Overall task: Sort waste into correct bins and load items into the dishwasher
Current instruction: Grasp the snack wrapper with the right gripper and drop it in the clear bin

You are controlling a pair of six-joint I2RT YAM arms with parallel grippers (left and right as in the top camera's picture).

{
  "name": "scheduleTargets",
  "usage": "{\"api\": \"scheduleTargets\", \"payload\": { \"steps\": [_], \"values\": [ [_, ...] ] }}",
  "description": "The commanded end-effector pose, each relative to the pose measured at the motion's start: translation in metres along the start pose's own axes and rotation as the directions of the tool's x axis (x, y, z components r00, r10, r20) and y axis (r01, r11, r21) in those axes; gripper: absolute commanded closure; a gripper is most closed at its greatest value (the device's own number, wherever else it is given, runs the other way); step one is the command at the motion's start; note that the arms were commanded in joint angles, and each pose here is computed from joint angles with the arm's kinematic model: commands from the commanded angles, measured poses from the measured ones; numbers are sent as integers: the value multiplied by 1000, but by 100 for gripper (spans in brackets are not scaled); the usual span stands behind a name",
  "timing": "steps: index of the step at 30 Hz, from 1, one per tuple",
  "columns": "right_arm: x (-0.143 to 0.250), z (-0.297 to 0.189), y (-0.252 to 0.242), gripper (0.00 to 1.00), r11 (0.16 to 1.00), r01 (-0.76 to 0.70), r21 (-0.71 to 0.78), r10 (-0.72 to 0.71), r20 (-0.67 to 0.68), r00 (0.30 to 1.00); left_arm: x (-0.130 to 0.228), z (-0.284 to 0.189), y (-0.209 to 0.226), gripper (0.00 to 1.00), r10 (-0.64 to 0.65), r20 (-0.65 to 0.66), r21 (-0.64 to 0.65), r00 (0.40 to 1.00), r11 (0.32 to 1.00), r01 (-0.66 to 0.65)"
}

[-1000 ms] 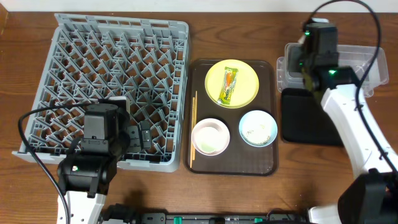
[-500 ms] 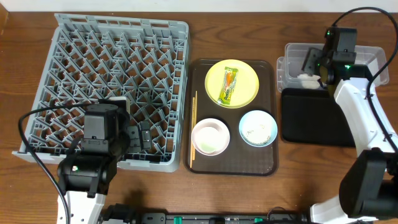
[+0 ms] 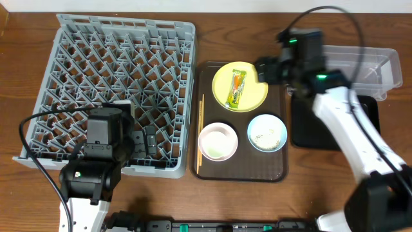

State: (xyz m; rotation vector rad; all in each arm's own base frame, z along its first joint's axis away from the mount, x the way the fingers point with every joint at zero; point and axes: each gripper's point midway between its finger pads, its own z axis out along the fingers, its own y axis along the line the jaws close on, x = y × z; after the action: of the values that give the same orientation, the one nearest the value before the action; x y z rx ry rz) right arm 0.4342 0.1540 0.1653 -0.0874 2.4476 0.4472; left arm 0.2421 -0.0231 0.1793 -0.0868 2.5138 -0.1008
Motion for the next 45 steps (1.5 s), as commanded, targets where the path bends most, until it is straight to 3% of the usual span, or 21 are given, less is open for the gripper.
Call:
{"api": "scheduleTargets", "payload": {
  "steps": [1, 6, 10, 16, 20, 21, 24, 26, 35, 39, 45],
  "values": [
    [22, 33, 8, 11, 995, -55, 82, 58, -42, 997, -8, -6, 1, 2, 9, 26, -6, 1000, 1000, -9],
    [44, 75, 13, 9, 974, -80, 212, 88, -26, 996, -8, -6, 1, 2, 9, 24, -7, 1000, 1000, -9],
    [59, 103, 17, 6, 967, -103, 231, 112, -24, 993, -5, -5, 2, 2, 9, 13, -8, 1000, 1000, -9],
    [92, 135, 9, 13, 942, -192, 275, 218, -68, 974, -3, -4, 2, 2, 9, 5, -9, 1000, 1000, -9],
    [98, 140, 6, 42, 938, -197, 284, 227, -78, 971, -3, -4, 2, 2, 9, 5, -9, 1000, 1000, -9],
    [98, 140, 7, 58, 939, -198, 280, 228, -79, 970, -3, -4, 2, 2, 9, 5, -10, 1000, 1000, -9],
    [93, 136, 11, 90, 944, -204, 261, 230, -75, 970, -3, -4, 2, 2, 9, 5, -10, 1000, 1000, -9],
    [83, 129, 12, 99, 949, -196, 248, 216, -57, 975, -3, -4, 2, 2, 9, 5, -10, 1000, 1000, -9],
    [-19, 35, -15, 99, 952, -206, 226, 161, 202, 966, -3, -4, 2, 2, 9, 5, -10, 1000, 1000, -9],
    [-63, -30, -86, 99, 889, -342, 304, 219, 373, 902, -3, -4, 2, 2, 9, 5, -10, 1000, 1000, -9],
    [-48, -49, -169, 99, 731, -581, 358, 423, 431, 797, -3, -4, 2, 2, 9, 5, -10, 1000, 1000, -9]
  ]
}}
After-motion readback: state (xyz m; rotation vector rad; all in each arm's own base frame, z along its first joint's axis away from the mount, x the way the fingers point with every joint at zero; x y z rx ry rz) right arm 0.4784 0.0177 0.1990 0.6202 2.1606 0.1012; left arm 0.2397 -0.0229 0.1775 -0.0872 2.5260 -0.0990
